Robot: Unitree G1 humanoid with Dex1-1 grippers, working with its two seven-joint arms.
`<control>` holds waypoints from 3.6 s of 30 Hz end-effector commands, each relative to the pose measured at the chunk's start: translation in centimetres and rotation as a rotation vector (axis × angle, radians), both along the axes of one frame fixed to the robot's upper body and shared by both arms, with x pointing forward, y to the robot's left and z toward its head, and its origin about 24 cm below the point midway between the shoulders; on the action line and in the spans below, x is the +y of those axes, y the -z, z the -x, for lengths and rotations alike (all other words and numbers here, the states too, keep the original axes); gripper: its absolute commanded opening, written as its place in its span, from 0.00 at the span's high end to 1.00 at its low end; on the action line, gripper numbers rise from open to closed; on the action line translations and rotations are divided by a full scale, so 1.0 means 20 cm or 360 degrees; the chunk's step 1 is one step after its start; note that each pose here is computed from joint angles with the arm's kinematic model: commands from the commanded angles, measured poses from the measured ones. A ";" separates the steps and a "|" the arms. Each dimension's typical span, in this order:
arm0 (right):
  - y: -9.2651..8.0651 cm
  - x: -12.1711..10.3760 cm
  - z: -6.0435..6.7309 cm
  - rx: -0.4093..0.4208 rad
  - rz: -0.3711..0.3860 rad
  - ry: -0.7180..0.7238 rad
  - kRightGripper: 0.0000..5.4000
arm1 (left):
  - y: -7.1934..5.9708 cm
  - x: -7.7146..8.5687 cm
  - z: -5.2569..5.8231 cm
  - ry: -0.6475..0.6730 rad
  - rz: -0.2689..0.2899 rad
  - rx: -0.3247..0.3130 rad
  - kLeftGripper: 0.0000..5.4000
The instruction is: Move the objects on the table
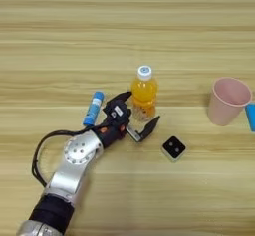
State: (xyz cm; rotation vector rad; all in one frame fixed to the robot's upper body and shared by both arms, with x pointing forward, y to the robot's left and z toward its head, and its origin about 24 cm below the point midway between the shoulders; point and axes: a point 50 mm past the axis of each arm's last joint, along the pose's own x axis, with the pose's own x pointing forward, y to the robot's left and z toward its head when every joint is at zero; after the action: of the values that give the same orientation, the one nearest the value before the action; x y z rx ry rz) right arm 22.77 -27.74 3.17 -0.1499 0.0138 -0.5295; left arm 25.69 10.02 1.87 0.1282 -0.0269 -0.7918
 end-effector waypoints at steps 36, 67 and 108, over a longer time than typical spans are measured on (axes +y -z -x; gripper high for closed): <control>0.00 0.01 0.01 0.0011 -0.0004 -0.0005 0.00 | 0.00 0.02 -0.13 -0.0187 -0.0004 -0.0058 0.37; -0.01 0.02 0.01 0.0006 -0.0007 -0.0011 0.00 | 0.04 0.17 -0.17 -0.0367 -0.0034 -0.0022 0.37; 0.00 0.03 -0.01 0.0012 -0.0008 -0.0019 0.00 | -0.01 0.29 0.01 -0.0462 -0.0042 0.0023 0.00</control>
State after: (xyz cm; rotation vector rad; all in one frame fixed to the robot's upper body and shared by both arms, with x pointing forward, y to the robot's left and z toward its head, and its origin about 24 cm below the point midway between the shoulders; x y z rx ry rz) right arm 22.79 -27.21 3.24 -0.1497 0.0100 -0.5156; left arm 25.87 15.35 2.24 0.1520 -0.0091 -0.5192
